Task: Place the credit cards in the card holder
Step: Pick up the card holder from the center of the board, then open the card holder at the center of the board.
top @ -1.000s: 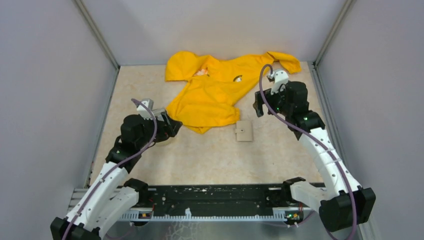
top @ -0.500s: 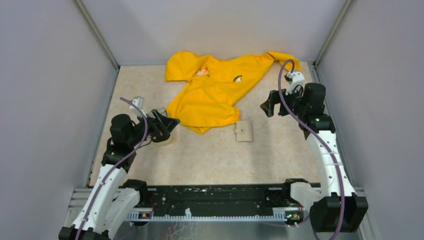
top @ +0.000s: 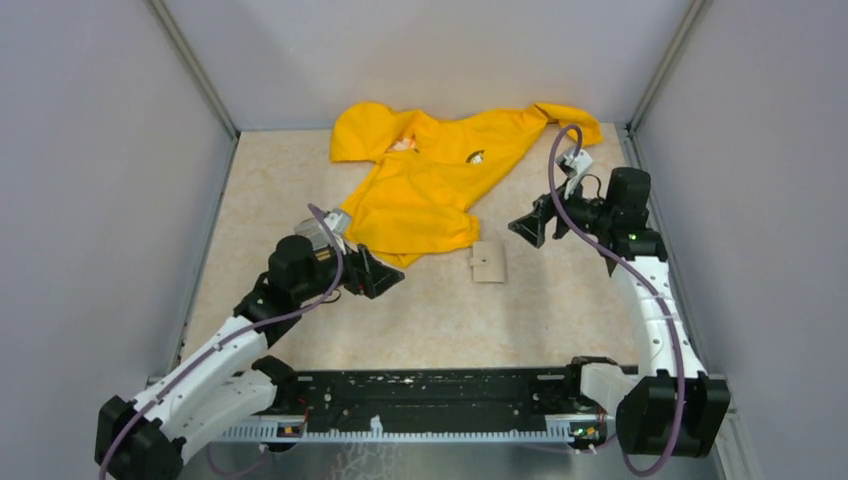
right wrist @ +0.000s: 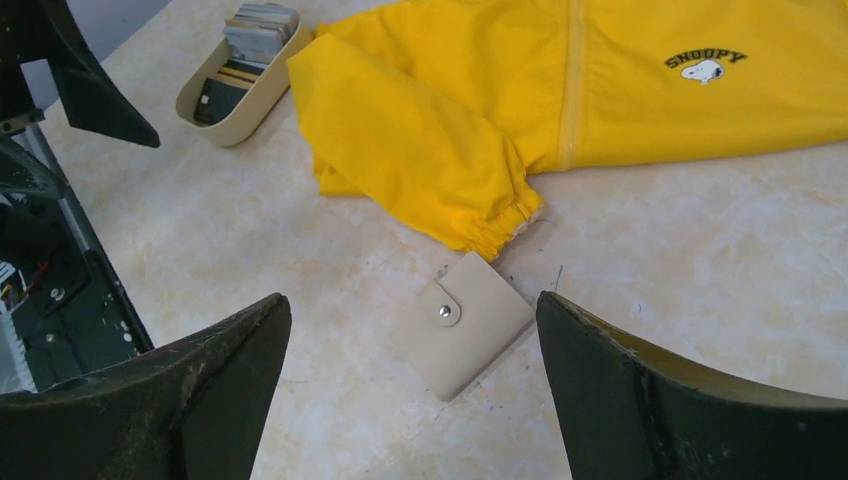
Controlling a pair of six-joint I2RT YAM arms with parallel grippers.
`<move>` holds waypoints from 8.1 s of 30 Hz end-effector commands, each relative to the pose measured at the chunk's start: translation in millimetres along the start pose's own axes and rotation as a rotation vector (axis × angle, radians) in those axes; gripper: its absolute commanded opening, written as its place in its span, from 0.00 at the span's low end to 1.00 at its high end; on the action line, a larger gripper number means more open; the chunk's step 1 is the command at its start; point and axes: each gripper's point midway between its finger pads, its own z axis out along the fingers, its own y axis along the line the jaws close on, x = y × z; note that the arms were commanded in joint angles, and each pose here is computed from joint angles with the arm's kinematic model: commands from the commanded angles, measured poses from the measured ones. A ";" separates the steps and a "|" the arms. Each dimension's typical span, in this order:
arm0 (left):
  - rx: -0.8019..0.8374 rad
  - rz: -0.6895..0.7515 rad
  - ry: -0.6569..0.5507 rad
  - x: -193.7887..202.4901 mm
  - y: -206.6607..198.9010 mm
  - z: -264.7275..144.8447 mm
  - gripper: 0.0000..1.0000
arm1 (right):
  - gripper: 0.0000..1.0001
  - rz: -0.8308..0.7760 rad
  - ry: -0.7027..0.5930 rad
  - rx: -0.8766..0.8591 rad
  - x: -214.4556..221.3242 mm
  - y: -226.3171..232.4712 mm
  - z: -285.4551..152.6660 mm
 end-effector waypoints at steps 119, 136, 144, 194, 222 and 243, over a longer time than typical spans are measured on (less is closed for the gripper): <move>0.278 -0.203 0.093 102.3 -22.6 90.3 0.00 | 0.53 -0.891 0.200 -0.926 173.9 163.5 50.8; 0.226 -0.264 0.015 78.8 -33.0 86.8 0.00 | 0.39 -0.929 0.328 -0.646 170.2 132.4 84.2; 0.233 -0.283 -0.028 64.7 -39.1 82.1 0.00 | 0.31 -0.912 0.353 -0.695 178.1 144.7 86.4; 0.039 -0.567 -0.096 70.6 -2.0 74.7 0.00 | 0.47 -0.859 0.209 -0.624 130.9 144.4 76.1; 0.057 -0.933 -0.105 67.6 -3.5 68.7 0.00 | 0.65 -0.917 0.330 -0.415 151.3 113.3 104.8; 0.120 -0.977 -0.090 75.1 -4.8 67.6 0.22 | 0.00 -0.841 0.283 -0.451 130.2 126.9 100.1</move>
